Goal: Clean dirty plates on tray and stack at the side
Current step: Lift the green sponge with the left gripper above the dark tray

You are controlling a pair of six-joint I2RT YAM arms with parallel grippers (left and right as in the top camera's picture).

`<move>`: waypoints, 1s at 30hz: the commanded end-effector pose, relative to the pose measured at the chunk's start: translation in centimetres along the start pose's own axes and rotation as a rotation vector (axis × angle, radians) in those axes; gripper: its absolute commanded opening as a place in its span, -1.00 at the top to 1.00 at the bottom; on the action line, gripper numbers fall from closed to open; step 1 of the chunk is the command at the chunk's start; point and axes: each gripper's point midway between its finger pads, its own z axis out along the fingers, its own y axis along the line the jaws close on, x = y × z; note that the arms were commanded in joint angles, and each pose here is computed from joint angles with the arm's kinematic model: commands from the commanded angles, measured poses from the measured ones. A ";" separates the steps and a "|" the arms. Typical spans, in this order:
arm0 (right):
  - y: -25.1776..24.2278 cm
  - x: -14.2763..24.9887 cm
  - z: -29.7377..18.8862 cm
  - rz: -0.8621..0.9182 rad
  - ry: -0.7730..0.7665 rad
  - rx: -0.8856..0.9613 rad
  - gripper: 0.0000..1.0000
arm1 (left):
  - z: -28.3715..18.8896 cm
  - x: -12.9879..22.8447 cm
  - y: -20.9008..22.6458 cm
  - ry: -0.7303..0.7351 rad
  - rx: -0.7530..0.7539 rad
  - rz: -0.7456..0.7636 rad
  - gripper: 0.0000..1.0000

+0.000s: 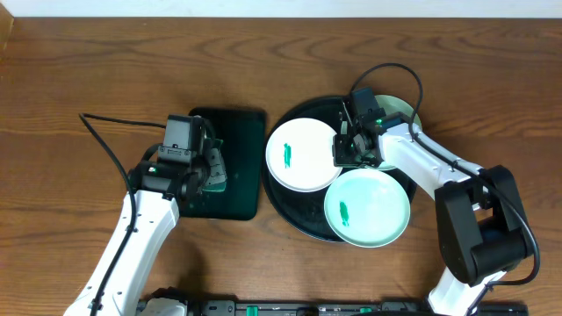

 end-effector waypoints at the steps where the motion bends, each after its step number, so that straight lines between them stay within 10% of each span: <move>1: 0.2 0.4 0.4 -0.010 0.012 0.001 0.97 | 0.0 -0.1 0.0 -0.002 -0.007 0.025 0.86; 30: 0.2 0.4 0.4 -0.011 0.011 0.000 0.98 | 0.0 -0.1 -0.1 0.001 0.003 0.062 0.86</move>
